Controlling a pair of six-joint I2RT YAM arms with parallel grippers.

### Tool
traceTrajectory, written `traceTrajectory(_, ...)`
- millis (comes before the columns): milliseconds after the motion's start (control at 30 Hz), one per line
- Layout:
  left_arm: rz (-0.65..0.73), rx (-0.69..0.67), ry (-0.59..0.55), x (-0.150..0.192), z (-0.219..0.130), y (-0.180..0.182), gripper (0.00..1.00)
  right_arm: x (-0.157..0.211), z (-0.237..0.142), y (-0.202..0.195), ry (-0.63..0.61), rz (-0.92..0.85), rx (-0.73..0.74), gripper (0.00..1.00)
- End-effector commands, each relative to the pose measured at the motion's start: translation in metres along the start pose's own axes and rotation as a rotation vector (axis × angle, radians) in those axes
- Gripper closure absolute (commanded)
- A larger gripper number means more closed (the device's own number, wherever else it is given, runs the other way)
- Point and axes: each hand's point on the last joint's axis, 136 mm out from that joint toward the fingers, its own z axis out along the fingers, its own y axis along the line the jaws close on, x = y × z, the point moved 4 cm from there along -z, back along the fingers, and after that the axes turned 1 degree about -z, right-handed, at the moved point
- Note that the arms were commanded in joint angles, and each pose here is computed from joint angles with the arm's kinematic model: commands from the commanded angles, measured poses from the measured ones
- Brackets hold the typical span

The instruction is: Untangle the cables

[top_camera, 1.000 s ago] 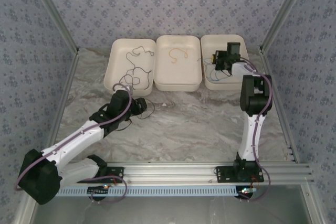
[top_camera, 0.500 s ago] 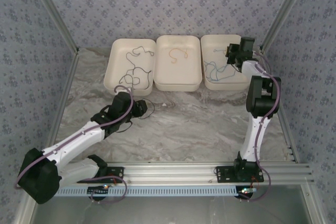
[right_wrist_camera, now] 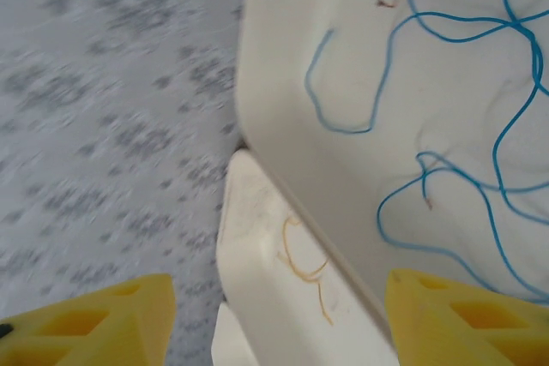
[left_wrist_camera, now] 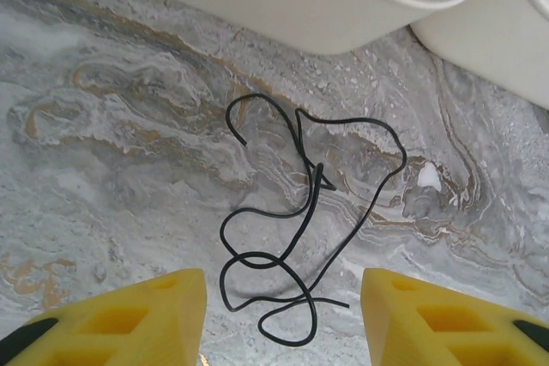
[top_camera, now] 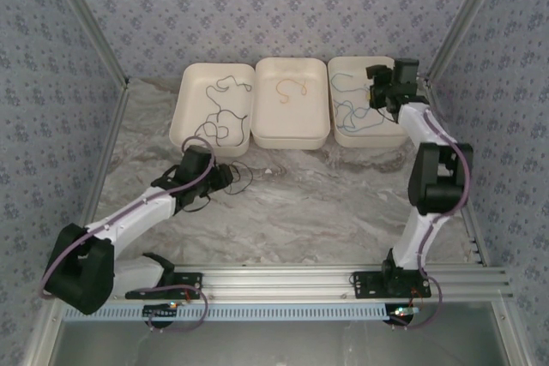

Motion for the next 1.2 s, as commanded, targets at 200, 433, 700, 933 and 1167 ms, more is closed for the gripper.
traceTrajectory(200,0.039,0.008,0.049,0.013,0.016,0.006,0.53,0.122,-0.099,-0.032,0.121,-0.511,-0.021,0.36)
traceTrajectory(433,0.057,0.014,0.041,0.013,0.027,0.007,0.54,0.214,-0.142,-0.103,0.272,-0.655,0.015,0.36)
traceTrajectory(700,0.050,-0.006,0.033,0.023,0.022,0.020,0.96,0.284,-0.150,-0.144,0.399,-0.765,0.065,0.39)
traceTrajectory(933,0.086,0.062,0.036,0.040,0.003,0.027,1.00,0.340,-0.132,-0.110,0.534,-0.952,-0.034,0.38)
traceTrajectory(1167,0.091,0.053,0.023,0.054,-0.017,0.043,1.00,0.395,-0.090,-0.080,0.712,-1.328,-0.120,0.34)
